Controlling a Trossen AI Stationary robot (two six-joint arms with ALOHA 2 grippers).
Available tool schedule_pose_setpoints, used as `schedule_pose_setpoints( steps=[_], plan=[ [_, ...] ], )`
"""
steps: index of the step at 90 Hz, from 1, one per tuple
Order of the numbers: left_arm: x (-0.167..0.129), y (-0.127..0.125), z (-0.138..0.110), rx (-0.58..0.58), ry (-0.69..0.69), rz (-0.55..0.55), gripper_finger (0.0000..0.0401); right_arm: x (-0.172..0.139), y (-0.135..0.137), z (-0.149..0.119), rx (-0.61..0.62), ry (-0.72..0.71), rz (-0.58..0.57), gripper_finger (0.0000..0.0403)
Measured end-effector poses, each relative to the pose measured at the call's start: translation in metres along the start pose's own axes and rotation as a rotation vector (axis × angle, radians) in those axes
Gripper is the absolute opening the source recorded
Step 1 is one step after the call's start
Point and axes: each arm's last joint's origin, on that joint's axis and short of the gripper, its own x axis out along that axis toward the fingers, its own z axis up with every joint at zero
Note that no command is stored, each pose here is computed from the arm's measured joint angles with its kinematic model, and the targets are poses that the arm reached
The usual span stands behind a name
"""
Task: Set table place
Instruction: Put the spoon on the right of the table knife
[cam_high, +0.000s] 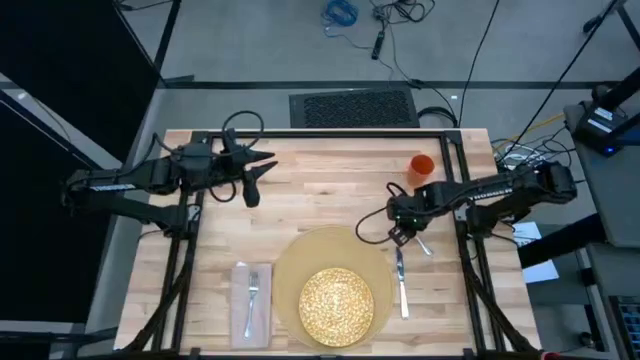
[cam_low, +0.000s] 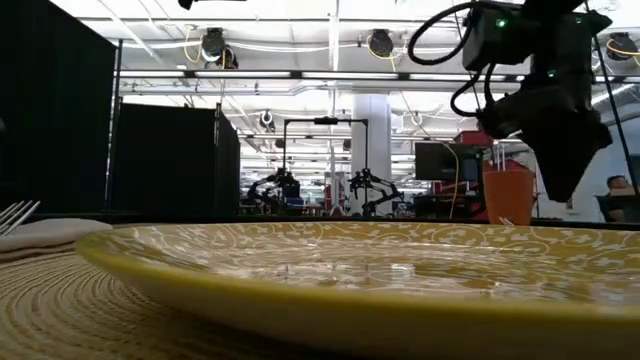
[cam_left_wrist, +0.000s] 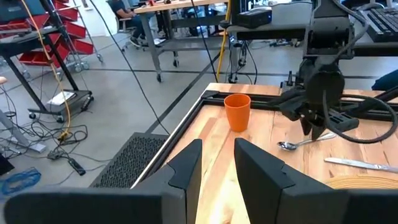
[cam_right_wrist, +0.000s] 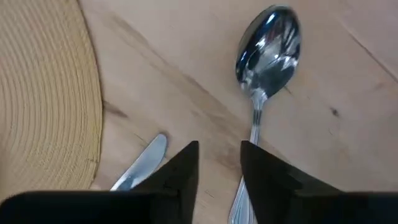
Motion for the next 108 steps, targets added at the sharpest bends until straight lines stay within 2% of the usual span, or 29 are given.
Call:
schedule_pose_setpoints(
  steps=[17,32,75,108],
  plan=[
    [0.000,0.000,0.000,0.000,0.000,0.000,0.0081,0.003,0.002,-0.008,-0.037,-0.005,-0.026,0.0181],
    [0.000,0.000,0.000,-0.001,0.000,0.000,0.0081,0.015,-0.004,-0.019,-0.053,0.030,-0.069,0.0196],
    [0.000,0.000,0.000,-0.027,-0.004,0.000,0.0081,0.034,-0.012,-0.026,-0.057,0.025,-0.063,0.0195],
    [0.000,0.000,0.000,-0.027,-0.003,0.000,0.0081,0.037,-0.012,-0.025,-0.042,0.005,-0.049,0.0149]
  ],
)
